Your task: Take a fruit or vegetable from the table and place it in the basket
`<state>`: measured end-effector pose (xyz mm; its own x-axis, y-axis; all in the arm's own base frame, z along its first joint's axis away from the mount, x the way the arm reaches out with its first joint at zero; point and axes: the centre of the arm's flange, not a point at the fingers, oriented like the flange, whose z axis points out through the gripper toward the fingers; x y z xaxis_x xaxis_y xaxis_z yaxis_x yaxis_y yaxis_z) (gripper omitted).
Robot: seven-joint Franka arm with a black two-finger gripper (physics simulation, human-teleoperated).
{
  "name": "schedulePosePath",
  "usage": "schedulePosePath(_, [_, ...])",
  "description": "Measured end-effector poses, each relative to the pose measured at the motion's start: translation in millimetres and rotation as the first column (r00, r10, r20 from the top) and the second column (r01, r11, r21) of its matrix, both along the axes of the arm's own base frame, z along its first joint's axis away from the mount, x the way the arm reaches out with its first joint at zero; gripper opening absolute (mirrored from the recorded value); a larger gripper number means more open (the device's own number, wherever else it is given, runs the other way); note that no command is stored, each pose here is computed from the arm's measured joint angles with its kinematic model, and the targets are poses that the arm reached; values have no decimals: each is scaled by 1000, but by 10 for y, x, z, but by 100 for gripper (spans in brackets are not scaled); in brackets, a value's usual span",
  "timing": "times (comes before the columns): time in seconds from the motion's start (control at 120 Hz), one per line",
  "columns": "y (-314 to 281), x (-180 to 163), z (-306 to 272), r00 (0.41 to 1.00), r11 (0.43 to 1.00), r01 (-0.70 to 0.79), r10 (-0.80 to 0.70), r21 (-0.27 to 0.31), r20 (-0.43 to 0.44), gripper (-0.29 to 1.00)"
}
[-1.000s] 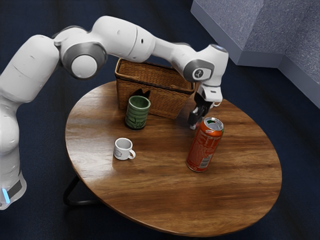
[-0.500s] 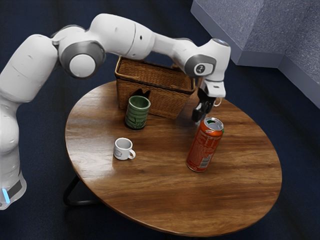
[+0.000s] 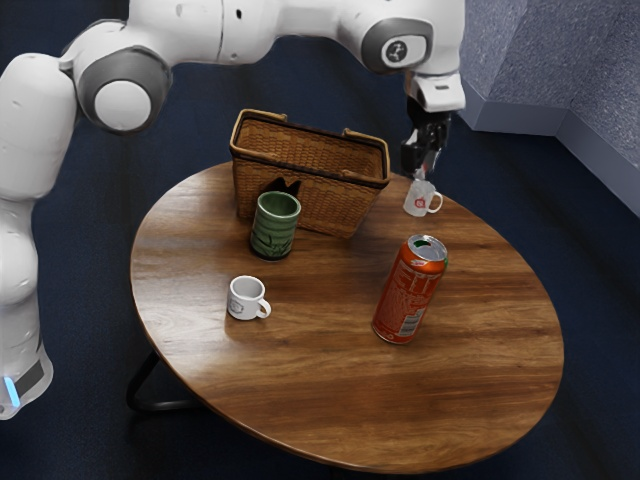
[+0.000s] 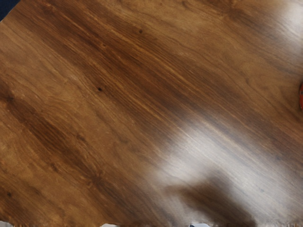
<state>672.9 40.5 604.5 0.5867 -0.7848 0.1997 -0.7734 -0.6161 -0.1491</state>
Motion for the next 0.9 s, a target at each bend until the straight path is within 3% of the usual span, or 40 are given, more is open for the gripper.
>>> schedulePosePath(0.125, [152, -144, 244, 1000, 1000, -26, 26, 9, 13, 16])
schedulePosePath(0.467, [1297, -402, 220, 980, 980, -198, 199, 9, -32, 15])
schedulePosePath(0.658, [1510, -454, 171, 972, 974, -229, 229, 7, -46, 15])
schedulePosePath(0.775, [1541, -463, 148, 971, 973, -233, 232, 5, -53, 44])
schedulePosePath(0.9, [1556, -471, 143, 970, 972, -235, 235, 6, -56, 60])
